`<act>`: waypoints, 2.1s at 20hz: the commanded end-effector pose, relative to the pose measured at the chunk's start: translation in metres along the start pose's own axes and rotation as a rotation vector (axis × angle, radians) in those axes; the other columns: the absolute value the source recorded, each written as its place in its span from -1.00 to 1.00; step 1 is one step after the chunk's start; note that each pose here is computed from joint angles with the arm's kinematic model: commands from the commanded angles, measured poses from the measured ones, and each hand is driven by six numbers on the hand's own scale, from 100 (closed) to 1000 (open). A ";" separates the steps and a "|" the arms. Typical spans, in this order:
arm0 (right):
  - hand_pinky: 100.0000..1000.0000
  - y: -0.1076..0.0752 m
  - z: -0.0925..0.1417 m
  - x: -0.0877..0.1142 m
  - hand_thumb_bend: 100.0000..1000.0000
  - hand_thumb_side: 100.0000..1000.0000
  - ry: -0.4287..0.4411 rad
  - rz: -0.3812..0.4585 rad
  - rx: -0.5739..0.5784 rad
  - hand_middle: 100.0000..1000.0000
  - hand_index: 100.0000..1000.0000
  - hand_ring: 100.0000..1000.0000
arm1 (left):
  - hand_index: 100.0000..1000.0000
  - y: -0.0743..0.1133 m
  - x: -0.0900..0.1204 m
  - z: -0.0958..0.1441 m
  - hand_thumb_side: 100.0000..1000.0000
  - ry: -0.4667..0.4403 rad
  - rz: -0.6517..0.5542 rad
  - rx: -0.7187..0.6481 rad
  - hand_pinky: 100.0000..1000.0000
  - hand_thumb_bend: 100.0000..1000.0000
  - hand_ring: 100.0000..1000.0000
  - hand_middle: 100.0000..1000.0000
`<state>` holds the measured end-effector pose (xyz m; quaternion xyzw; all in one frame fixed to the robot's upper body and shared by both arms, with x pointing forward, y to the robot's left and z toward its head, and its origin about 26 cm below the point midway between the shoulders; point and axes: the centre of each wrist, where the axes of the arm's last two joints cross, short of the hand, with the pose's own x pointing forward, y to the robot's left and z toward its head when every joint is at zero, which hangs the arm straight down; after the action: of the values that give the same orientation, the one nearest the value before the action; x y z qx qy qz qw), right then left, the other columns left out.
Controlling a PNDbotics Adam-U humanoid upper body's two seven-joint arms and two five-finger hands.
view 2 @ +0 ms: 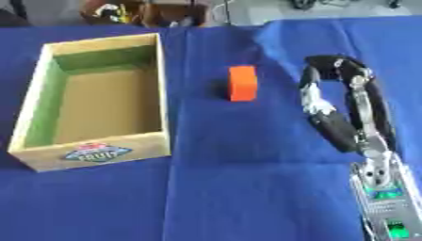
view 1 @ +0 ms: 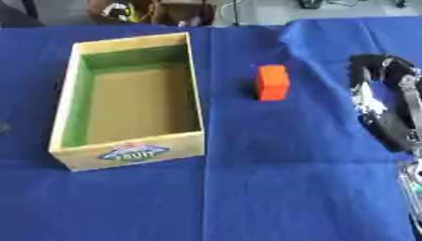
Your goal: Pick up objects on the table and place them in the box.
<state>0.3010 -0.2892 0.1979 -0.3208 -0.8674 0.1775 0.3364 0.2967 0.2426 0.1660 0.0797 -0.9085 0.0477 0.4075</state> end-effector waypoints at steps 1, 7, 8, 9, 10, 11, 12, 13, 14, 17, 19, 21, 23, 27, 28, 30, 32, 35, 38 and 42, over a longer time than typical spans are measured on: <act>0.38 -0.005 -0.002 0.006 -1.00 0.50 -0.028 -0.003 -0.009 0.17 0.45 0.22 | 0.44 -0.001 0.006 -0.002 0.98 -0.022 0.004 -0.008 0.17 -1.00 0.66 0.55; 0.37 -0.005 -0.002 0.006 -1.00 0.50 -0.024 -0.003 -0.008 0.17 0.45 0.22 | 0.44 -0.001 0.006 -0.001 0.98 -0.019 0.003 -0.007 0.17 -1.00 0.66 0.55; 0.37 -0.005 -0.002 0.006 -1.00 0.50 -0.023 -0.003 -0.008 0.17 0.45 0.22 | 0.44 -0.001 0.006 -0.001 0.98 -0.019 0.003 -0.007 0.17 -1.00 0.66 0.55; 0.37 -0.005 -0.002 0.006 -1.00 0.50 -0.023 -0.003 -0.008 0.17 0.45 0.22 | 0.44 -0.001 0.006 -0.001 0.98 -0.018 0.004 -0.006 0.17 -1.00 0.66 0.55; 0.37 -0.005 -0.002 0.006 -1.00 0.50 -0.023 -0.003 -0.008 0.17 0.45 0.22 | 0.44 0.000 0.006 -0.001 0.98 -0.018 0.004 -0.006 0.17 -1.00 0.66 0.55; 0.37 -0.005 -0.002 0.006 -1.00 0.50 -0.023 -0.003 -0.008 0.17 0.45 0.22 | 0.44 0.000 0.006 -0.001 0.98 -0.018 0.004 -0.006 0.17 -1.00 0.66 0.55; 0.40 -0.006 -0.003 0.006 -1.00 0.56 -0.028 0.000 -0.006 0.24 0.50 0.29 | 0.44 0.000 0.006 -0.001 0.98 -0.018 0.003 -0.006 0.17 -1.00 0.65 0.55; 0.41 -0.006 -0.006 0.008 -1.00 0.58 -0.049 0.009 0.005 0.25 0.50 0.30 | 0.44 0.000 0.005 -0.001 0.98 -0.015 0.001 -0.008 0.17 -1.00 0.65 0.55; 0.42 -0.007 -0.011 0.011 -1.00 0.62 -0.083 0.025 0.022 0.29 0.53 0.33 | 0.44 0.000 0.005 0.000 0.98 -0.012 -0.001 -0.010 0.17 -1.00 0.66 0.55; 0.47 -0.010 -0.028 0.023 -1.00 0.69 -0.180 0.089 0.081 0.40 0.61 0.43 | 0.44 0.001 0.004 0.001 0.98 -0.008 -0.004 -0.014 0.17 -1.00 0.66 0.55; 0.49 -0.012 -0.040 0.029 -1.00 0.73 -0.213 0.143 0.120 0.42 0.65 0.46 | 0.44 0.001 0.004 0.001 0.98 -0.006 -0.004 -0.016 0.17 -1.00 0.66 0.55; 0.51 -0.011 -0.051 0.030 -1.00 0.76 -0.242 0.197 0.176 0.42 0.70 0.49 | 0.44 0.001 0.004 0.002 0.98 -0.003 -0.004 -0.019 0.17 -1.00 0.66 0.55; 0.52 -0.010 -0.061 0.030 -1.00 0.75 -0.262 0.256 0.231 0.43 0.71 0.50 | 0.44 0.000 0.004 0.002 0.98 -0.001 -0.002 -0.020 0.17 -1.00 0.66 0.55; 0.60 -0.009 -0.082 0.027 -1.00 0.77 -0.320 0.387 0.349 0.50 0.80 0.60 | 0.44 0.000 0.004 0.003 0.99 0.005 -0.001 -0.030 0.17 -1.00 0.66 0.55; 0.65 -0.009 -0.087 0.026 -1.00 0.81 -0.334 0.421 0.379 0.55 0.84 0.65 | 0.44 0.000 0.003 0.003 0.99 0.007 -0.001 -0.032 0.17 -1.00 0.66 0.55; 0.72 -0.010 -0.097 0.024 -0.87 0.67 -0.362 0.493 0.438 0.62 0.91 0.72 | 0.44 -0.001 0.003 0.004 0.99 0.011 0.001 -0.037 0.17 -1.00 0.66 0.55; 0.74 -0.012 -0.106 0.022 -0.63 0.63 -0.388 0.566 0.496 0.66 0.94 0.76 | 0.44 -0.002 0.003 0.004 0.99 0.012 0.004 -0.043 0.17 -1.00 0.66 0.55; 0.75 -0.018 -0.119 0.017 -0.51 0.62 -0.404 0.665 0.567 0.68 0.98 0.76 | 0.44 -0.002 0.003 0.004 0.99 0.015 0.005 -0.047 0.17 -1.00 0.66 0.56; 0.75 -0.022 -0.130 0.010 -0.29 0.61 -0.409 0.750 0.636 0.71 1.00 0.78 | 0.44 -0.002 0.003 0.005 0.99 0.018 0.006 -0.053 0.17 -1.00 0.66 0.56; 0.74 -0.027 -0.146 0.004 -0.29 0.57 -0.407 0.847 0.709 0.71 1.00 0.77 | 0.44 -0.002 0.003 0.005 0.99 0.022 0.004 -0.058 0.17 -1.00 0.66 0.56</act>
<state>0.3891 -0.2824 0.3056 -0.4450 -0.6234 0.6238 0.1556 0.2939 0.2385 0.1590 0.0656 -0.9002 0.0309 0.4295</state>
